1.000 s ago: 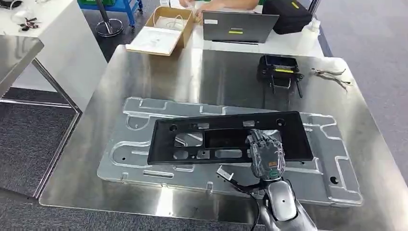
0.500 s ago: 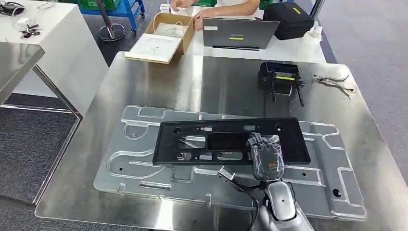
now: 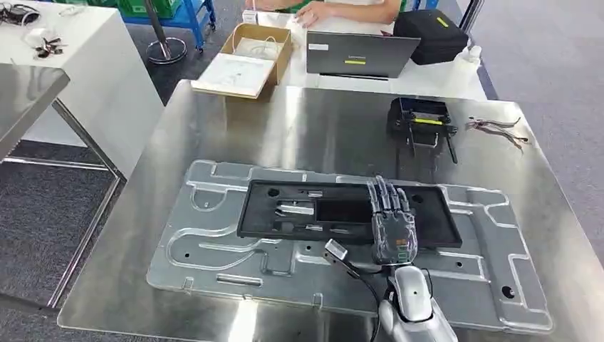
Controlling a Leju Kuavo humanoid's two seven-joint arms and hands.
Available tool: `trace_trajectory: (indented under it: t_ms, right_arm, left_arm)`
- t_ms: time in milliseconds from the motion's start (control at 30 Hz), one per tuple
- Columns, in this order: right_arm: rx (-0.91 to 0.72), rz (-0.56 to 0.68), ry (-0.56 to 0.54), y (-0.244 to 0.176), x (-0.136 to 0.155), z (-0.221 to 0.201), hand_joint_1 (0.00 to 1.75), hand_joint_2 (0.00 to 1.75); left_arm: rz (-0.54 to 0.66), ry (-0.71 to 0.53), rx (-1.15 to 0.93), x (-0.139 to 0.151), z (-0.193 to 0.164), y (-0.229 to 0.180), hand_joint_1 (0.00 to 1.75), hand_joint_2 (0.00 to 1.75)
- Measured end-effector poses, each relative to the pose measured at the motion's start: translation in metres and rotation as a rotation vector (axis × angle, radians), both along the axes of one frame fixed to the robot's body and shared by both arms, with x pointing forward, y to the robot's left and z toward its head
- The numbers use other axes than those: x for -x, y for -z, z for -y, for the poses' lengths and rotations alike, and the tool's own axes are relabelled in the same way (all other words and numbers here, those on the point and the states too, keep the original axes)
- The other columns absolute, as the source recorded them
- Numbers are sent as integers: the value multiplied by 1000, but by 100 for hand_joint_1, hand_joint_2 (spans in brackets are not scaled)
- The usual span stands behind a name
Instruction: Take the parts from the cabinet and place them on the table.
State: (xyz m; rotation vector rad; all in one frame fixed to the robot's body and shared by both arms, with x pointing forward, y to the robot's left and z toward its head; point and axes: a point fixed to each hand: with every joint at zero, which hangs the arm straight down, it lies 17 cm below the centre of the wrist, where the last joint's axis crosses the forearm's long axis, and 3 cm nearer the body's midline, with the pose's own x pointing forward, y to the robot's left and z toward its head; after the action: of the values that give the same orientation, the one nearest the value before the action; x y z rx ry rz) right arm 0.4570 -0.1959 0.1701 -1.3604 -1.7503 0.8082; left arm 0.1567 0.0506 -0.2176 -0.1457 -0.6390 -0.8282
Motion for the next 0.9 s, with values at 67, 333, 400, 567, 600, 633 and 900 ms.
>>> trace_trajectory:
  t_ms: [67, 333, 400, 567, 600, 633, 900]
  right_arm:
    - [1, -5, 2, 2, 0, 1, 0, 175]
    - [-1, -11, 7, 4, -2, 5, 0, 175]
    - [-1, -7, 1, 3, -3, 4, 0, 175]
    - [-7, -4, -4, 1, -4, 0, 0, 175]
    - [-7, -3, -6, 0, -4, 0, 0, 175]
    - [-8, -2, -7, 0, -4, -1, 0, 175]
    - [-10, 2, 1, -1, -5, 3, 0, 175]
  left_arm:
    - [1, 0, 0, -1, 0, 0, 0, 0]
    - [-19, -1, 12, 4, 3, 0, 0, 0]
    - [-32, -3, 26, 6, 5, 0, 0, 0]
    - [-45, 0, 33, 10, 5, 1, 0, 0]
    - [-47, 1, 35, 10, 6, 0, 0, 0]
    - [-47, 2, 36, 10, 6, 0, 0, 0]
    - [-49, 3, 37, 10, 6, 0, 0, 0]
